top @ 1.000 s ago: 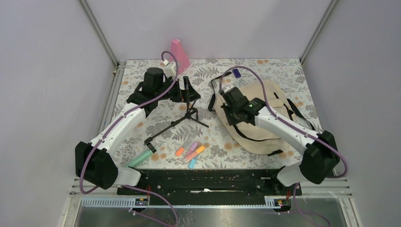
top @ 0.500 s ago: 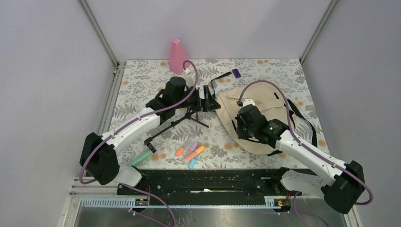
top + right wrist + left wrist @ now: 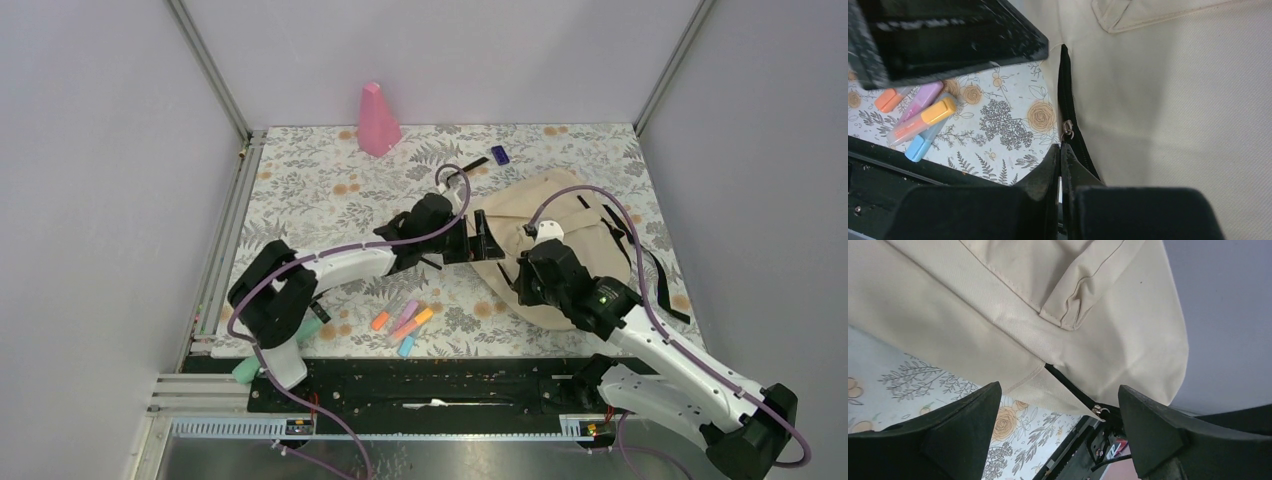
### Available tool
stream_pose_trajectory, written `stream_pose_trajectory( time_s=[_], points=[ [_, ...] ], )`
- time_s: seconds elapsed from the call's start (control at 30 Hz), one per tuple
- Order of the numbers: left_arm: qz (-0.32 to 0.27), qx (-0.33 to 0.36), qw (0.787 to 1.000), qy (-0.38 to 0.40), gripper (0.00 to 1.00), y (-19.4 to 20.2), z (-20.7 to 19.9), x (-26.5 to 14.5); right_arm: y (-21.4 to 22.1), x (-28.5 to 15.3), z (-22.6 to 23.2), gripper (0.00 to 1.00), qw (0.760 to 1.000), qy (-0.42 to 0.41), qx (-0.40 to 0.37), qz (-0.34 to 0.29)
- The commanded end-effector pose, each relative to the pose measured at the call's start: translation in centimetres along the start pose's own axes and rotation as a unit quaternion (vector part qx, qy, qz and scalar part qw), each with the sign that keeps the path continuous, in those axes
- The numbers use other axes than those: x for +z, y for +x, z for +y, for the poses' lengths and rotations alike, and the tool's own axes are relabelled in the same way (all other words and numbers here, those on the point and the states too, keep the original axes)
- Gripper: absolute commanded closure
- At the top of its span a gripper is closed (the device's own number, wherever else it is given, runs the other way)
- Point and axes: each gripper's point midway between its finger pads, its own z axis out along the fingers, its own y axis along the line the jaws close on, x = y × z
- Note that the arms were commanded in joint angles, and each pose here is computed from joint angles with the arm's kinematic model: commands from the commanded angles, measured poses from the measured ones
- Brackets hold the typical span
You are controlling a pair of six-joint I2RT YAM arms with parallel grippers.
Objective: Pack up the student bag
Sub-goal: Zip the student bag at the center of the board.
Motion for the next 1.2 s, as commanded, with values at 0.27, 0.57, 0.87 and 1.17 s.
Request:
stream_pose_trajectory(
  time_s=[0.27,0.57,0.87,1.17],
  points=[
    [0.005,-0.025,1.000,0.009,0.13,1.8,-1.0,4.5,0.4,-0.5,-0.1,1.00,1.000,-0.012,-0.013,-0.011],
    [0.017,-0.032,0.999,0.007,0.57,1.9,-0.6,6.4,0.7,-0.6,-0.4,1.00,1.000,-0.013,-0.018,-0.016],
    [-0.035,-0.026,0.999,0.017,1.00,-2.9,-1.7,5.1,0.5,-0.7,-0.9,1.00,1.000,0.000,-0.016,-0.027],
    [-0.114,-0.015,0.993,-0.017,1.00,-10.5,1.0,0.9,-0.3,-1.3,-2.3,1.00,0.998,0.037,-0.007,-0.048]
  ],
)
